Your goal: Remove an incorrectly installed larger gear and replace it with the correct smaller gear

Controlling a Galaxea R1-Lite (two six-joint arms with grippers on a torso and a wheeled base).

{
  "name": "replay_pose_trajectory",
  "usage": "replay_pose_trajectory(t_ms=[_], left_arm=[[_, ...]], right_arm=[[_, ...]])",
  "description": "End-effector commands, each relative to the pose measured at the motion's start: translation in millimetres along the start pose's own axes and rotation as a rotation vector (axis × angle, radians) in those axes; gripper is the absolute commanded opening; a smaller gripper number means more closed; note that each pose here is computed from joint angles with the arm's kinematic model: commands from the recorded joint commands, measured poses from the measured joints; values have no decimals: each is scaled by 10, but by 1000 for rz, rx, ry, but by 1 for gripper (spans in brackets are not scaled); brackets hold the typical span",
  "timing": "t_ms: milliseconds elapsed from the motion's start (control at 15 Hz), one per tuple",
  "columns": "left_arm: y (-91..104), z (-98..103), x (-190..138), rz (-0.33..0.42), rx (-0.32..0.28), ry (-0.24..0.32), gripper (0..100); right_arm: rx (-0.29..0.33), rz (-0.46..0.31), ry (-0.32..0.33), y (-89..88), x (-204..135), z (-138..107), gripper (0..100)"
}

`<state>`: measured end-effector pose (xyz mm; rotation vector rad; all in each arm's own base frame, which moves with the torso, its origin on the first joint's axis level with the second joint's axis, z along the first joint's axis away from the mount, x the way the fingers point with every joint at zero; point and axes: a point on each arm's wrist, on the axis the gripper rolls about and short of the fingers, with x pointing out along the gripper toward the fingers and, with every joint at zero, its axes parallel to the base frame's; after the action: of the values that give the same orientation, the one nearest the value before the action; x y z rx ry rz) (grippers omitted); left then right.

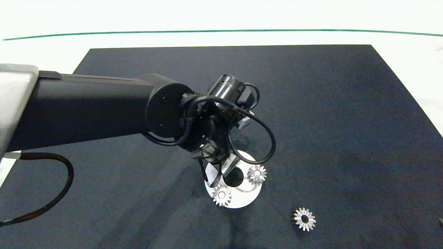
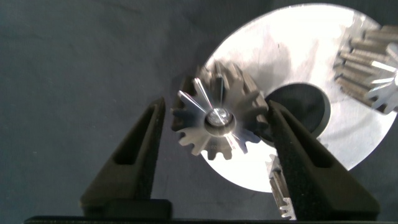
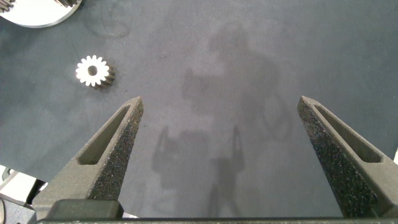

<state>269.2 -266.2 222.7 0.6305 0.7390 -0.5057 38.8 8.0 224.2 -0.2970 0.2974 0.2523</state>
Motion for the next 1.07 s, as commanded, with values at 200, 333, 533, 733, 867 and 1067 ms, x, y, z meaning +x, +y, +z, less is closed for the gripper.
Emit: replay_pose_trajectory(t_ms=[200, 333, 533, 733, 867, 1067], left_arm=[[24, 16, 42, 7, -5, 6, 53], [39, 11, 50, 9, -8, 9, 48], [39, 11, 50, 9, -6, 9, 42], [38, -14, 39, 6, 1, 29, 36], [29, -13, 12, 3, -5, 28, 33], [64, -11, -93, 6, -11, 9, 28]], right_arm=[[-3, 4, 0, 2, -2, -2, 100], [-3, 6, 1, 2, 2, -2, 100], [-3, 6, 1, 2, 2, -2, 100], [-3, 6, 1, 2, 2, -2, 100], [-3, 8, 1, 2, 2, -2, 100], [-3, 8, 3, 3, 3, -5, 100]])
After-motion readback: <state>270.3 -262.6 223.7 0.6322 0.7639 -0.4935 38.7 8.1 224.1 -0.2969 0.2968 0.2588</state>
